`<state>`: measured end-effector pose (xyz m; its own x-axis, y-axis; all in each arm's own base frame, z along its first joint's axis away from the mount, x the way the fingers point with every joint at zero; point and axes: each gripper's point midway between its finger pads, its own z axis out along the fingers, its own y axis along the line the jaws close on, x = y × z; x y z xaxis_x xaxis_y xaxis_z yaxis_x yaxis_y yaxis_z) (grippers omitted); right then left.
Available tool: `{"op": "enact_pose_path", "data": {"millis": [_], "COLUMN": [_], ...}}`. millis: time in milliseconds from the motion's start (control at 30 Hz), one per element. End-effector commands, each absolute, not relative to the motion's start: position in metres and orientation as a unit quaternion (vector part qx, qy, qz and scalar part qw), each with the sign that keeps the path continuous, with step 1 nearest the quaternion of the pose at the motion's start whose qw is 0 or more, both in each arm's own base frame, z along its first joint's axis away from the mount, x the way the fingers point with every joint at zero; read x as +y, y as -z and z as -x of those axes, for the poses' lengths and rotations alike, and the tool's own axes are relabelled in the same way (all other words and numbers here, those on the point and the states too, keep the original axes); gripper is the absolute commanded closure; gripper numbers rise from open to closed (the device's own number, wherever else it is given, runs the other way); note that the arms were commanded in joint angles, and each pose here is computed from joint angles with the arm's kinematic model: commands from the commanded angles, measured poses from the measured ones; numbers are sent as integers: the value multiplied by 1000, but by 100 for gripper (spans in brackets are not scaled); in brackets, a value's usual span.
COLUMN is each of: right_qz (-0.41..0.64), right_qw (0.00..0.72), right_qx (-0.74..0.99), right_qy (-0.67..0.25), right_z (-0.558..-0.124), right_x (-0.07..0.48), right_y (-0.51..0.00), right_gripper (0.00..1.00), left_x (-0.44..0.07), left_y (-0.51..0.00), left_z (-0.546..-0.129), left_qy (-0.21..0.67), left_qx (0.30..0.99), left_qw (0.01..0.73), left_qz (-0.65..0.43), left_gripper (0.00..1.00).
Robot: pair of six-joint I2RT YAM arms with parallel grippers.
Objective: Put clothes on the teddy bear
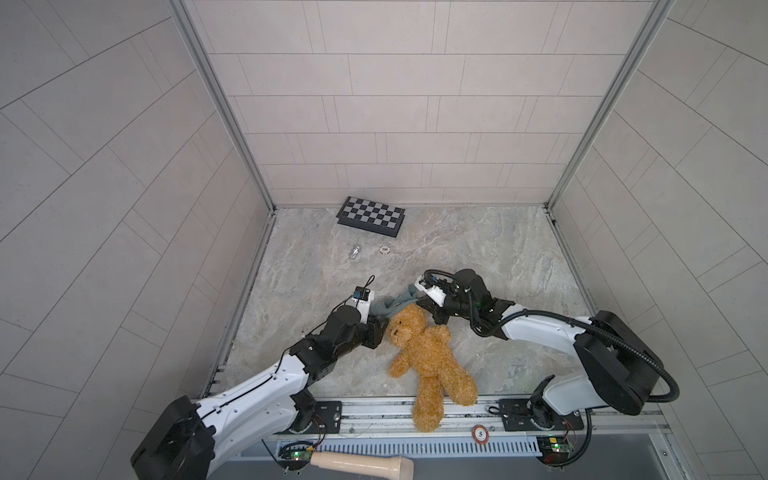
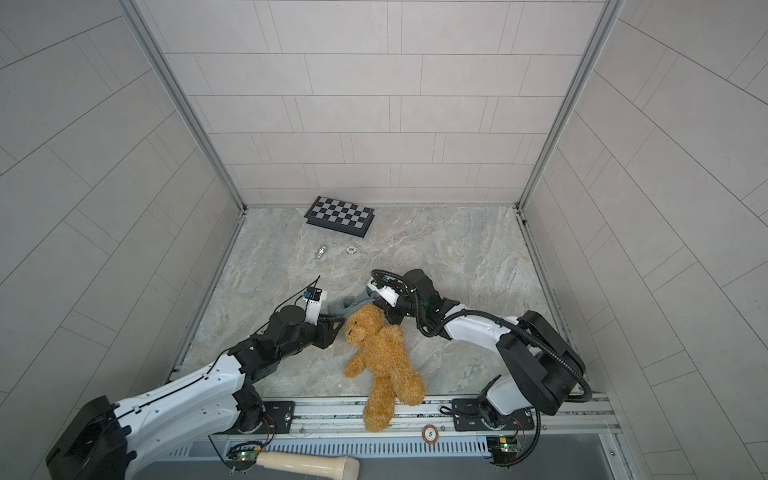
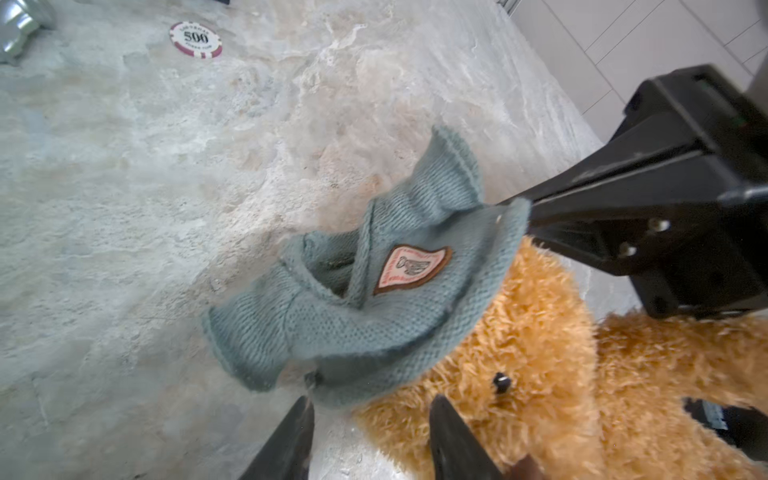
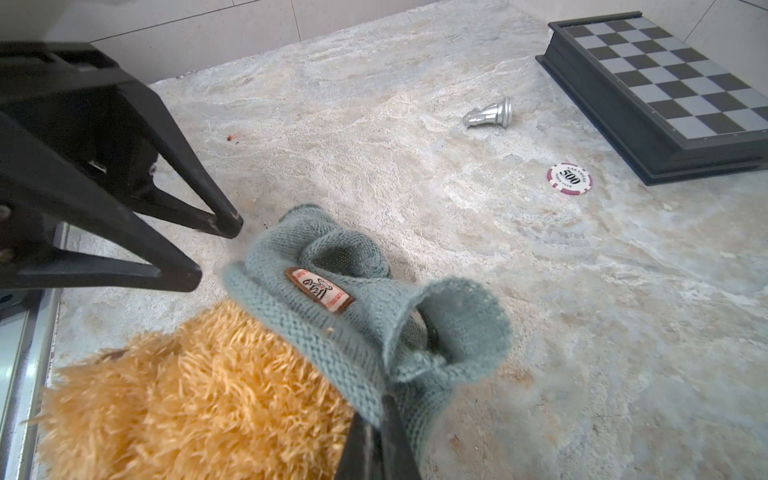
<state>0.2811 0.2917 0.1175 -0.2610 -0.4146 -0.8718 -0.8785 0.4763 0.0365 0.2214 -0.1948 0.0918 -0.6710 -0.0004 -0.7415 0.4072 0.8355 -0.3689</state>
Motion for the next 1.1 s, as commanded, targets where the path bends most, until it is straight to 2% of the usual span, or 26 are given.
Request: {"op": "enact_pose_path", "data": {"millis": [0,100,167,400,600,733,900,1067], "right_qz": [437,438,438,435,436,436,436,437], "right_qw": [436,435,435,438,437,437,438,434], "right_qx": [739,739,739,738,738,738,737,738], "right_qy": [-271,-269,-271,-271,-272,-273,-274,-275], "right_z": [-280,-281,-282,-281,-282,-281,-282,-281], "right_x": [292,292,293,293,293,293,294,294], "right_y": [-122,-120,-120,-122,-122,-122,-124,-122], "right_gripper": [100,100,100,100,100,100,100,100], "left_x": [-185,-180,-182,-197,-198,-197,-203,-211], "left_y": [-76,-68,-67,-72,-78,-82,-85,-83], "left_z": [-225,-229,-231,-226,-229,-238,-247,-249], "left_qy": [250,249,252,282,273,255,247,255], "left_qx": [885,885,883,869,864,865,863,861], "left_qw": [383,386,388,389,400,410,414,409], "left_qz": [-90,-76,-80,-122,-137,-141,-150,-163], "left_gripper": [49,44,45,55,48,48,58,62]}}
